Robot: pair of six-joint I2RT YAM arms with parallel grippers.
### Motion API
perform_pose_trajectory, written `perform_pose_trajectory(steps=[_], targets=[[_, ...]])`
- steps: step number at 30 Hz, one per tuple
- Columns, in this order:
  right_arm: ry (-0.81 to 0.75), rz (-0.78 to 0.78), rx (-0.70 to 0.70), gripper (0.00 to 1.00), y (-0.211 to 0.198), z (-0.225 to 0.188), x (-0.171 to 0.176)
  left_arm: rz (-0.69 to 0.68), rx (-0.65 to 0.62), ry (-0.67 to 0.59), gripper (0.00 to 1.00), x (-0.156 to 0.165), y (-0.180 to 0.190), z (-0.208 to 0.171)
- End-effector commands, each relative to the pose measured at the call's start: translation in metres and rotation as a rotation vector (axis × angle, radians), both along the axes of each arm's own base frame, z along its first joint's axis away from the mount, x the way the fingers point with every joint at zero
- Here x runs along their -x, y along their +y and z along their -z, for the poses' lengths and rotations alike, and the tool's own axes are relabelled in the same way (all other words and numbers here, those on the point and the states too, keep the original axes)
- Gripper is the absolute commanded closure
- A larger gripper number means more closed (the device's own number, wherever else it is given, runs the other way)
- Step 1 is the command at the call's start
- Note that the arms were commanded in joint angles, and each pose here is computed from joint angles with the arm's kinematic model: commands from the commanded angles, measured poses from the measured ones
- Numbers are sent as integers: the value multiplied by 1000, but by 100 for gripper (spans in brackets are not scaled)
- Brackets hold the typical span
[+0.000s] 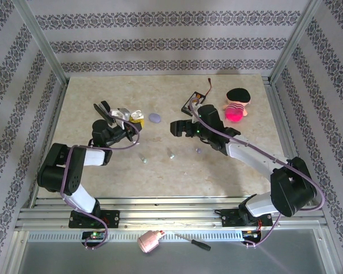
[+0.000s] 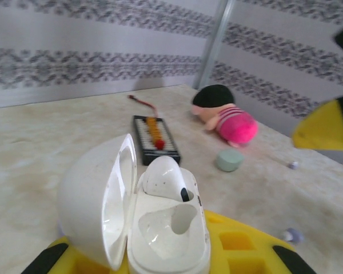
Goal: Insert the wireless bluetooth earbuds into the charging case
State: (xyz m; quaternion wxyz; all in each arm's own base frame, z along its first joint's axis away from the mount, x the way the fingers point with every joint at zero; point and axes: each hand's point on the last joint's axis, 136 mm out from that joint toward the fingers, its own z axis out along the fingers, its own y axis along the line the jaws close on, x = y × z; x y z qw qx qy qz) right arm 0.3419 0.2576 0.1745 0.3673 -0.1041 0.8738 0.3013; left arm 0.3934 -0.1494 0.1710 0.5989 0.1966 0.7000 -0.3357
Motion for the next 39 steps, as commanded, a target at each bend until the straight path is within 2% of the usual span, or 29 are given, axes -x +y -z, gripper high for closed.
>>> perform_pose_trajectory(steps=[1,10,17,21,30,39], targets=[[7,-89,60,4,18,17,10,-82,-30,-27,100,-14,25,-10],[-18,-302,225,9,89,57,19,-302,-52,54,100,-42,90,-2],[-40,-426,304,22,151,87,19,-422,-137,81,100,-38,121,-1],[-55,-461,330,30,177,100,13,-530,-104,116,100,-32,153,3],[-50,-399,349,46,201,126,-17,-618,-65,160,100,-28,177,14],[-17,-401,387,51,211,151,-27,-615,-58,155,100,-27,177,13]])
